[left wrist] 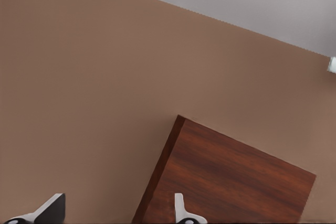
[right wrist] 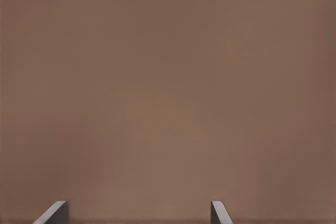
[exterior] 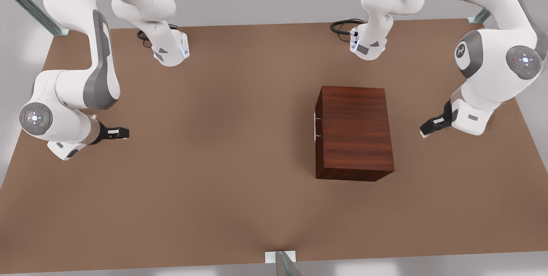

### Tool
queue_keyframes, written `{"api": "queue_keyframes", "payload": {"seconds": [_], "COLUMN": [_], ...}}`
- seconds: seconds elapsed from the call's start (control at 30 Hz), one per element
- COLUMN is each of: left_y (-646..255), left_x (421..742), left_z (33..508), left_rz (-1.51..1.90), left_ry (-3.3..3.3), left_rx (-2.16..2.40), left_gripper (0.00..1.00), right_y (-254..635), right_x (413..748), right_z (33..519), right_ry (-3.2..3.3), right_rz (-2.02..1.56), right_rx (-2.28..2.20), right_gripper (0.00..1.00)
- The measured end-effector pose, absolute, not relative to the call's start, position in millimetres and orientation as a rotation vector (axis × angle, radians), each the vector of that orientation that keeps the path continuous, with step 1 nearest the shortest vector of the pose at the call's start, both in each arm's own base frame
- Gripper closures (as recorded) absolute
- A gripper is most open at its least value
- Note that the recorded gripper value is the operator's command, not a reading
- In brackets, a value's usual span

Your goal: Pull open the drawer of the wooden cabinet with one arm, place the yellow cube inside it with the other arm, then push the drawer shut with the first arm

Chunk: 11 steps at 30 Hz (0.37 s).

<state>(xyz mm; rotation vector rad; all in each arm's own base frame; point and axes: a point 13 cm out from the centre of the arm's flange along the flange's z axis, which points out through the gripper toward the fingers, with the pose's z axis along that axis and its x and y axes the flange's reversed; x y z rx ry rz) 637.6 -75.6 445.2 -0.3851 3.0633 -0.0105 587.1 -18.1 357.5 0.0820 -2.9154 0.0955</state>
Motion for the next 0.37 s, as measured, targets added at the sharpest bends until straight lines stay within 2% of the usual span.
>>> {"api": "queue_keyframes", "payload": {"seconds": [0.07, 0.17, 0.37], "left_y": [-122, -115, -117], "left_x": [635, 605, 605], "left_z": [433, 415, 414], "left_rz": [0.000, -0.007, -0.030], "left_ry": [3.115, 3.179, 3.176], "left_rx": [-0.226, -0.175, -0.069], "left_gripper": [0.00, 0.00, 0.00], "right_y": [-18, -18, -18], "right_x": [587, 587, 587], "right_z": [358, 357, 358], "right_ry": [-2.915, -2.915, -2.916], "right_rz": [0.095, 0.095, 0.095], "right_rx": [0.082, 0.083, 0.084], "right_gripper": [0.00, 0.00, 0.00]}}
